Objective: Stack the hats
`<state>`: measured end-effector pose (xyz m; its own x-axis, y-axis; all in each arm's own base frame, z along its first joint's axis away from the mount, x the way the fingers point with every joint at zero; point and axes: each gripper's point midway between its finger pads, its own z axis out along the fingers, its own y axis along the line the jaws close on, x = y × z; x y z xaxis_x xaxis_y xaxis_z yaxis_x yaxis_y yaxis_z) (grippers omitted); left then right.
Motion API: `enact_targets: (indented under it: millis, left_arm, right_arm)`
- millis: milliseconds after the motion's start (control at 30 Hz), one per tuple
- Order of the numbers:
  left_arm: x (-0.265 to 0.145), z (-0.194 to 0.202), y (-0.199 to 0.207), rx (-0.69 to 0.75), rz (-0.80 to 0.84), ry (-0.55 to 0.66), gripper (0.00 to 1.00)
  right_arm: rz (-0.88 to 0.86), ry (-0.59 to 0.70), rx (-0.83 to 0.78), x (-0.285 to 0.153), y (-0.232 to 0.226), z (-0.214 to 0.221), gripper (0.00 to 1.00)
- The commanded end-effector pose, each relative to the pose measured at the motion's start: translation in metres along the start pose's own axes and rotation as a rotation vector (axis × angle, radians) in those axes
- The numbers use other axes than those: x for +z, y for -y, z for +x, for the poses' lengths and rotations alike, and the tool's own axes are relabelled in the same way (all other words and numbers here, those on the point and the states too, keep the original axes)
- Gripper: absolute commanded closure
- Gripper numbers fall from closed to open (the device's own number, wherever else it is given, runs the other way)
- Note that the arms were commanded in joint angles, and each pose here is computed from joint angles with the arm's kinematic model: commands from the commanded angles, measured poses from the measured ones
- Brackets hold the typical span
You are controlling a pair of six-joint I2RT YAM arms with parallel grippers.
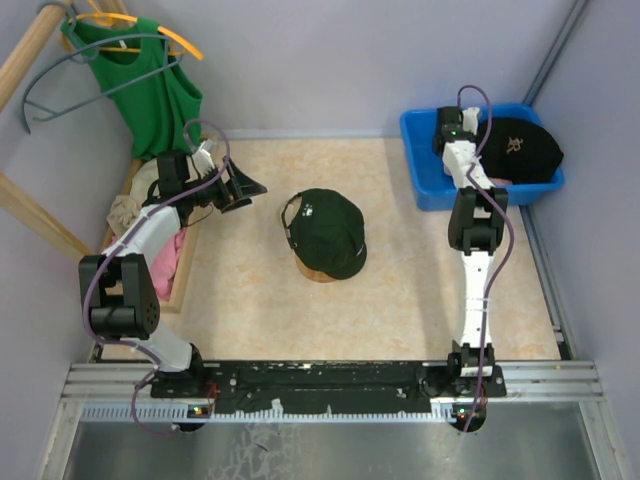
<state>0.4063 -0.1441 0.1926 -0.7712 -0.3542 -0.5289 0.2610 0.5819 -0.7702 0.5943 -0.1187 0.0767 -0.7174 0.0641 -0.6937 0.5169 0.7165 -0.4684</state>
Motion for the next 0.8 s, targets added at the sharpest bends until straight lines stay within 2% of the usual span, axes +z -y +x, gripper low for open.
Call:
enact_targets:
  millis: [0, 133, 267, 600, 700, 733, 767]
  left_arm:
    - [-0.009, -0.01, 0.013, 0.042, 0.024, 0.028, 0.03]
    - [-0.01, -0.02, 0.024, 0.054, 0.05, 0.05, 0.03]
    - [-0.014, -0.028, 0.037, 0.066, 0.081, 0.073, 0.04]
    - [-0.035, -0.043, 0.09, 0.1, 0.226, 0.126, 0.03]
    - [-0.04, -0.042, 0.1, 0.115, 0.248, 0.129, 0.03]
    - [-0.041, -0.041, 0.102, 0.118, 0.254, 0.127, 0.03]
    - [-0.042, -0.04, 0.104, 0.121, 0.261, 0.124, 0.03]
  right_arm:
    - [-0.062, 0.182, 0.183, -0.059, 0.053, -0.088, 1.0]
    - [-0.129, 0.283, 0.228, -0.113, 0.077, -0.129, 1.0]
    - [-0.212, 0.355, 0.255, -0.163, 0.094, -0.151, 1.0]
    - [-0.647, 0.428, 0.352, -0.27, 0.099, -0.169, 1.0]
    - [-0.679, 0.413, 0.349, -0.279, 0.101, -0.162, 1.0]
    - [-0.679, 0.394, 0.325, -0.277, 0.099, -0.156, 0.99]
    - [-0.666, 0.365, 0.308, -0.273, 0.099, -0.149, 0.84]
